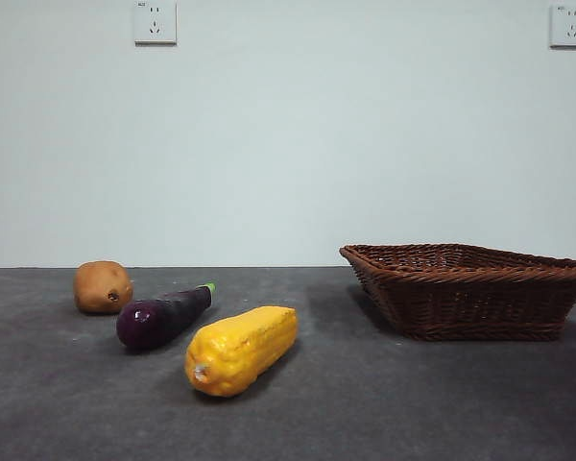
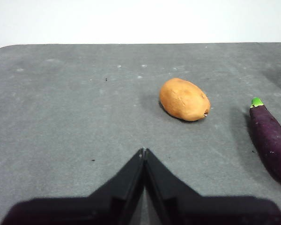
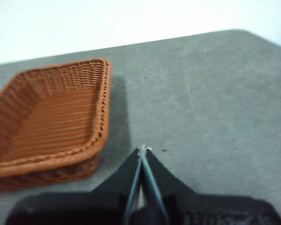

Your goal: Help me put the vegetables on the table into the basket

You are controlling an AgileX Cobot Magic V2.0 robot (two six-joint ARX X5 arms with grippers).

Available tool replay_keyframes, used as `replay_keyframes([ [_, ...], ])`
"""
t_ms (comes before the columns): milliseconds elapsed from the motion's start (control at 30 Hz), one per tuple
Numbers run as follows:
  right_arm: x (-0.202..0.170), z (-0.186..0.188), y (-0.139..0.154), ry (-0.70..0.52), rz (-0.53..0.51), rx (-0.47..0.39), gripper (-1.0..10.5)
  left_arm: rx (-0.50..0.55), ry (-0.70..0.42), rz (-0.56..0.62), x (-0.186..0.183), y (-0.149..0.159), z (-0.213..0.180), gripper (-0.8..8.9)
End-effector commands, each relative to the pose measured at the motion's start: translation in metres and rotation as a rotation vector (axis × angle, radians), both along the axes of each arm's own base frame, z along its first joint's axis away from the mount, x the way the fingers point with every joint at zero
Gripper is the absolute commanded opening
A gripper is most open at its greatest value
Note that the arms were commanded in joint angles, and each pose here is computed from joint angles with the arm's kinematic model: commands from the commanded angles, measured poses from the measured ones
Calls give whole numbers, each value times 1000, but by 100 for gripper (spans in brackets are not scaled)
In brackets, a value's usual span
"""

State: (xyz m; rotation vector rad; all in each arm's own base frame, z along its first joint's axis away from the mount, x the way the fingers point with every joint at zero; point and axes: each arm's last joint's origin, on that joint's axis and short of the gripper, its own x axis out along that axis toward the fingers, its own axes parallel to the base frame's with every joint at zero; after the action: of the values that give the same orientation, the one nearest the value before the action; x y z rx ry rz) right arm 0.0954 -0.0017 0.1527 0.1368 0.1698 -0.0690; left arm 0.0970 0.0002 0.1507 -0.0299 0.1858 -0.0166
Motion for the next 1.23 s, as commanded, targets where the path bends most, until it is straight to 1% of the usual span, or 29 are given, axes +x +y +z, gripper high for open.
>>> replay_keyframes([
  [33,0,-2,0,-2,-2,110,-11,3,3,-1,1,0,-3,-4],
  [200,-1,4,3,-13,65,176,-11,-9,-15,-2,-1,0,6,-4],
  [333,-4,19,3,-43,73,240,-11,-52,-41,2,-3,0,24,-4],
  [500,-6,40,3,-72,72,273,-11,-123,-51,-60,-3,-2,46,-4],
  [600,-4,52,3,-64,82,274,-11,-169,-23,-54,1,-2,55,-4],
  [700,0,66,4,-36,99,280,-11,-188,14,-75,8,-3,64,-5],
  [800,8,79,5,19,112,299,-11,-202,65,-106,17,-4,72,-5],
  [933,24,95,5,142,111,302,-11,-229,141,-186,32,-6,83,-4],
  [1033,39,106,6,242,136,274,-11,-264,215,-279,46,-9,89,-4],
  [1133,56,116,8,345,202,245,-11,-316,309,-373,61,-12,91,-4],
  [1167,63,119,8,386,225,239,-11,-334,341,-405,66,-13,92,-3],
  [1233,74,123,9,466,236,245,-11,-373,386,-465,74,-14,92,-3],
])
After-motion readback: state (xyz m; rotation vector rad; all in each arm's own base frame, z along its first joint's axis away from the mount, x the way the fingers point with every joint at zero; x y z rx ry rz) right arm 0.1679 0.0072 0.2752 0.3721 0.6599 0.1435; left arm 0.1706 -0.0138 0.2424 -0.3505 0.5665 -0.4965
